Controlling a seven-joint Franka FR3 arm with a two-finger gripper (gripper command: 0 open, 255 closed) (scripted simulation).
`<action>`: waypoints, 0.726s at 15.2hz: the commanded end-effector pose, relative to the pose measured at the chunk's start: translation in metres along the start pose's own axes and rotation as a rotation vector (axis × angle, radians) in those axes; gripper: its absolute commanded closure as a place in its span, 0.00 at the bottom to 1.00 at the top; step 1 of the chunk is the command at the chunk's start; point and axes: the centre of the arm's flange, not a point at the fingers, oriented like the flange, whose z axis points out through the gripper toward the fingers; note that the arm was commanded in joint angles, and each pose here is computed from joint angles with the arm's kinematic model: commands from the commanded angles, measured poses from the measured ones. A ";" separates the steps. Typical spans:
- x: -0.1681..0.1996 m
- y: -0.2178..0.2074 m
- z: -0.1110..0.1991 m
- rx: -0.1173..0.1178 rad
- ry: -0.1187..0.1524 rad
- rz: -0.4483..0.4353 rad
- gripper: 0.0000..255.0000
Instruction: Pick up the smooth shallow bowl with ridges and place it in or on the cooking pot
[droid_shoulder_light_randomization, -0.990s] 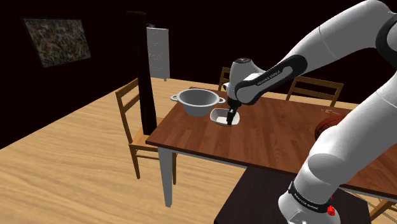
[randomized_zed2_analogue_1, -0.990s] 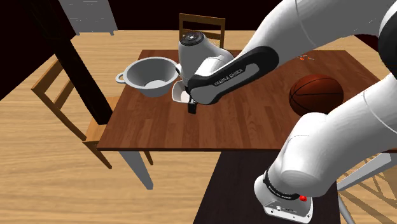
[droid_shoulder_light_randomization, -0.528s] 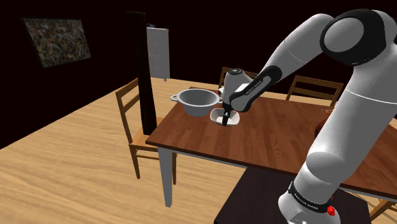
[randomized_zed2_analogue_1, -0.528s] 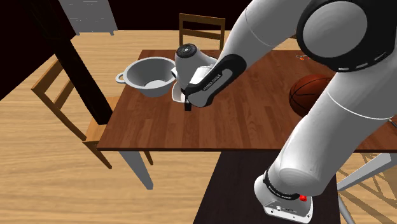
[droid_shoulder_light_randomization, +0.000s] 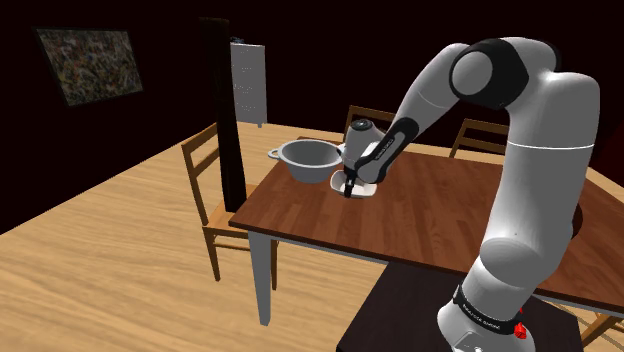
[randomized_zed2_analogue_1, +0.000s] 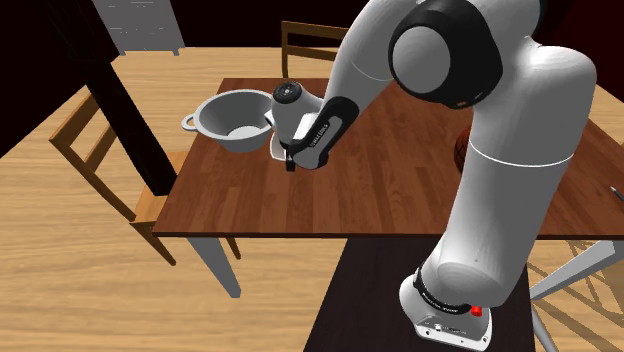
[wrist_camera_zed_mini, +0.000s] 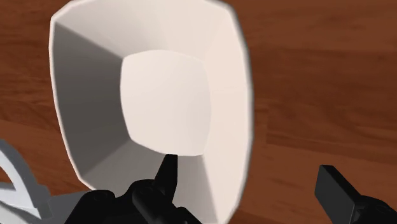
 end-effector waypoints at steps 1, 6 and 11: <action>-0.001 0.001 0.011 -0.001 0.001 -0.001 0.00; -0.001 0.001 0.030 -0.001 0.001 -0.001 0.00; -0.001 0.001 0.030 -0.001 0.001 -0.001 0.00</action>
